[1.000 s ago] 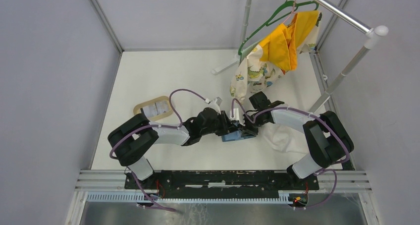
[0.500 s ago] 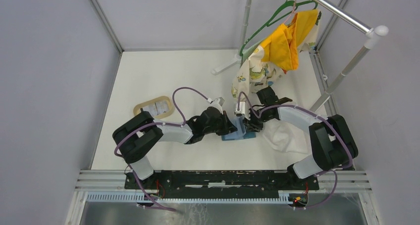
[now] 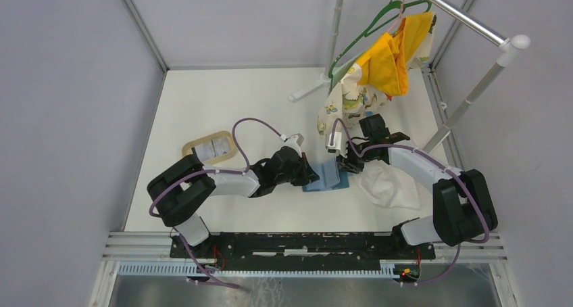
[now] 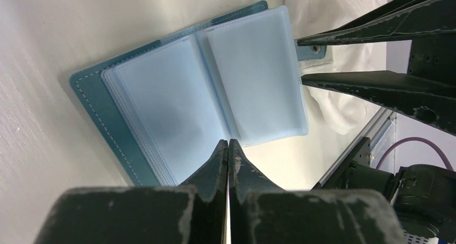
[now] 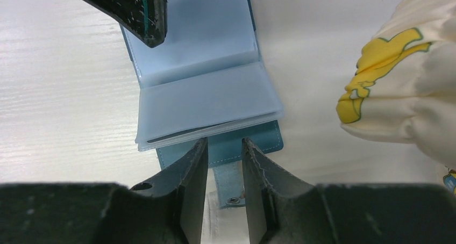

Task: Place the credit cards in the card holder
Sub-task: Open the card holder at the center of the board.

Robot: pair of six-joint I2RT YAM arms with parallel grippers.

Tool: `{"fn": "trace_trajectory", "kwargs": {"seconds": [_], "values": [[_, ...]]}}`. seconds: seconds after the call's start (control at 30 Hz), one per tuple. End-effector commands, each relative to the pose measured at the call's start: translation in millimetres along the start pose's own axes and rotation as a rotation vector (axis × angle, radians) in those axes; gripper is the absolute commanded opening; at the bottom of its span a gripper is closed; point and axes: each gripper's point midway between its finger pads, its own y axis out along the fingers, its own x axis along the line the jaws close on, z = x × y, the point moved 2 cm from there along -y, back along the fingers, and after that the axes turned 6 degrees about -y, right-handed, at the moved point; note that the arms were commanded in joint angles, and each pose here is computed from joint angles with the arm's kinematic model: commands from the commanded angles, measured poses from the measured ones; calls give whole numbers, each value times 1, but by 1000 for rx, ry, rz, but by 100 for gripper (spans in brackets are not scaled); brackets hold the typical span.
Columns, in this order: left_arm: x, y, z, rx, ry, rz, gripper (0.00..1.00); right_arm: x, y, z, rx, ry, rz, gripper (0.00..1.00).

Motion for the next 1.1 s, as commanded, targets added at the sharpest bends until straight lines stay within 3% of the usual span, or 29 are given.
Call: {"fn": "trace_trajectory", "kwargs": {"seconds": [0.0, 0.37, 0.7, 0.93, 1.07], "values": [[-13, -12, -12, -58, 73, 35, 2, -14, -8, -13, -26, -29, 47, 35], [-17, -17, -13, -74, 94, 45, 2, -15, -21, -25, -69, -47, 73, 32], [-24, -12, -12, -67, 114, 56, 2, -13, -3, 2, 29, 55, 3, 32], [-25, 12, -8, -35, 128, 41, 6, -15, 7, 18, 82, 166, 3, 35], [-21, 19, -8, -36, 132, 22, 14, -12, 13, 24, 92, 198, -17, 35]]}}
